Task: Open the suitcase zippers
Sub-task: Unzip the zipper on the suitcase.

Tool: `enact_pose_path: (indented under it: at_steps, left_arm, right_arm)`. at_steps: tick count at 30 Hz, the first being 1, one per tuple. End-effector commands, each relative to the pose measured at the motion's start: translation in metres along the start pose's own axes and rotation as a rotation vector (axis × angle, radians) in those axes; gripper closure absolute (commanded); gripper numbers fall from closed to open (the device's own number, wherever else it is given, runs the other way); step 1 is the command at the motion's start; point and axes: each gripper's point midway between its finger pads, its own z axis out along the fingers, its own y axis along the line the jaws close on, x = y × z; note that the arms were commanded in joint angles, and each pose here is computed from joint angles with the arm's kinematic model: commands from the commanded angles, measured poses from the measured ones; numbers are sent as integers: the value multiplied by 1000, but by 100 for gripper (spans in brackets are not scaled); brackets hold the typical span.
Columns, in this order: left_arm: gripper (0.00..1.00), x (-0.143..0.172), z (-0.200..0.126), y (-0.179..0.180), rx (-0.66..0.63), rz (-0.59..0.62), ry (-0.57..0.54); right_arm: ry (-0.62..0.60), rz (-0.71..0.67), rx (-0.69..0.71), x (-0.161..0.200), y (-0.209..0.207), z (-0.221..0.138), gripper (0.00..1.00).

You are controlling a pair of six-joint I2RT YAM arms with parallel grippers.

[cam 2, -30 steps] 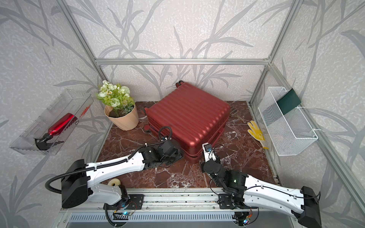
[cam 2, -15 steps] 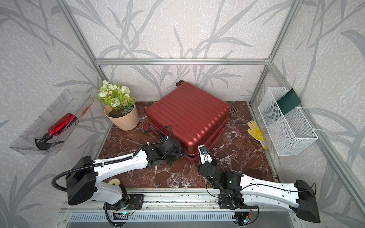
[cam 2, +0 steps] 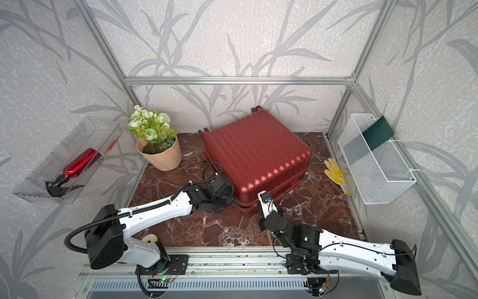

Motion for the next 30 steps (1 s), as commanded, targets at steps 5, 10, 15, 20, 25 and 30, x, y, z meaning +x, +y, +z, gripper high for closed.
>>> enact_pose_path:
  at_steps: [5,10,15,20,25,30]
  left_arm:
    - [100,-52,-10,63,-309,211,-40]
    - [100,-93,-34,88,-374,184,-141]
    - [100,-123,-52,102,-407,200,-194]
    - [100,-137,-52,118,-479,255,-189]
    - [100,-153,-62,129,-529,289,-225]
    - [51,-143,-77,104,-397,290,-192]
  right_arm:
    - [-81,-44,245,-35,-60,-9,100]
    - [-92,-50,431,-38,-101,-22,100]
    - [-101,24,582,-40,-142,-39,100]
    - [-94,107,692,-36,-174,-46,100]
    - [-89,202,737,-32,-198,-47,100]
    - [-36,223,458,-25,-156,-14,100]
